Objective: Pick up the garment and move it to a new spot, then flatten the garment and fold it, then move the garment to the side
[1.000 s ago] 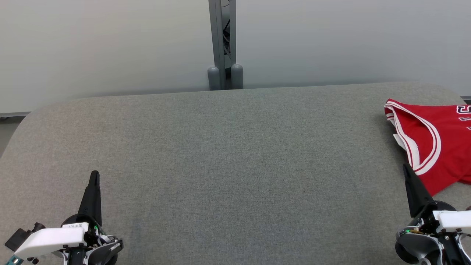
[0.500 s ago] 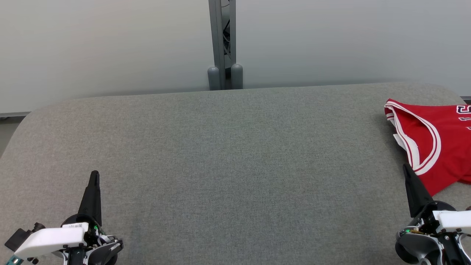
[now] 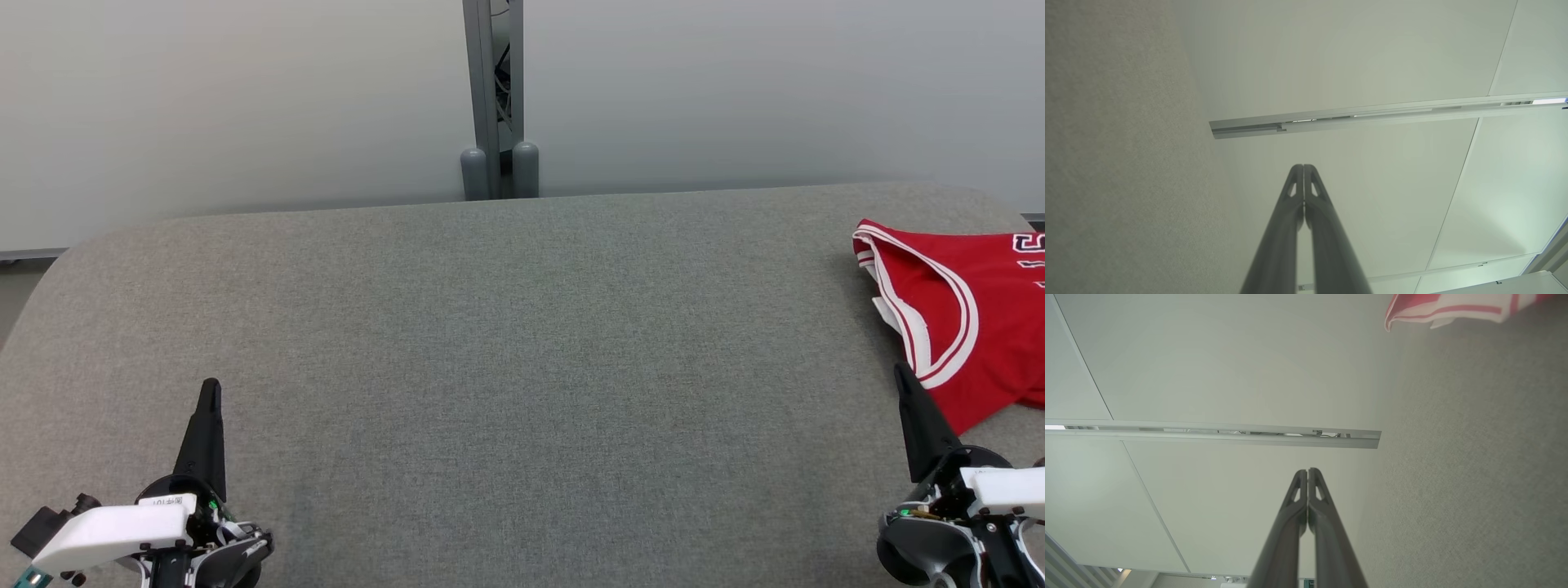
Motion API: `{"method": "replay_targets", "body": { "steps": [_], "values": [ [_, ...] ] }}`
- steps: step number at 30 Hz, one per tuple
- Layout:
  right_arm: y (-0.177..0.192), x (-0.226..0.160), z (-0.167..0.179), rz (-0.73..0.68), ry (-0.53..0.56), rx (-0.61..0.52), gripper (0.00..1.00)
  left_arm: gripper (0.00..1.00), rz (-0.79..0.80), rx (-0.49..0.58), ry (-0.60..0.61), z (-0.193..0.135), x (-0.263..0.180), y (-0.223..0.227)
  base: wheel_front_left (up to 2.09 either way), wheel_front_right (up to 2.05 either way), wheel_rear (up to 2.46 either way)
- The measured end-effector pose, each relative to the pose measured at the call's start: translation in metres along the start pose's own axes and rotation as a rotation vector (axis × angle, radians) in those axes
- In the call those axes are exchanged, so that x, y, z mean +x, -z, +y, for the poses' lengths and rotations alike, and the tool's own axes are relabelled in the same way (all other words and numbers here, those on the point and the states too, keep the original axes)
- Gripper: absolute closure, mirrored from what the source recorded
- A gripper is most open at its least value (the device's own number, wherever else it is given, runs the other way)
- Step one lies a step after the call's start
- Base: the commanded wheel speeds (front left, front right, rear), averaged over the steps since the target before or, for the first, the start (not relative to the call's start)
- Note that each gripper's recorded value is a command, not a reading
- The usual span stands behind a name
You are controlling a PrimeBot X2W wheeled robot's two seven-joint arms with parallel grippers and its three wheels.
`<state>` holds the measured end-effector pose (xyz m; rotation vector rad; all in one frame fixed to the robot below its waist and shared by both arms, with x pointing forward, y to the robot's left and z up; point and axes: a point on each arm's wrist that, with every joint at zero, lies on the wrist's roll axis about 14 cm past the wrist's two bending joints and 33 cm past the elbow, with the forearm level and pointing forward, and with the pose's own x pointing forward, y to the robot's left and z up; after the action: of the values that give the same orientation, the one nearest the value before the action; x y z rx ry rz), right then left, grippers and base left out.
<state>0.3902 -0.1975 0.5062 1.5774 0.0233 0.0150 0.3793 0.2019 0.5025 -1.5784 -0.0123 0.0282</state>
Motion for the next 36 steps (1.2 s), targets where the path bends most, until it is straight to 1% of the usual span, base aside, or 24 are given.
{"method": "replay_targets", "body": {
  "steps": [36],
  "values": [
    [-0.0001, 0.0000, 0.0000, -0.001, 0.000, 0.000, 1.00, 1.00, -0.001, 0.000, 0.001, -0.0003, 0.0002, -0.0001, 0.00, 0.00, 0.00]
  ]
}}
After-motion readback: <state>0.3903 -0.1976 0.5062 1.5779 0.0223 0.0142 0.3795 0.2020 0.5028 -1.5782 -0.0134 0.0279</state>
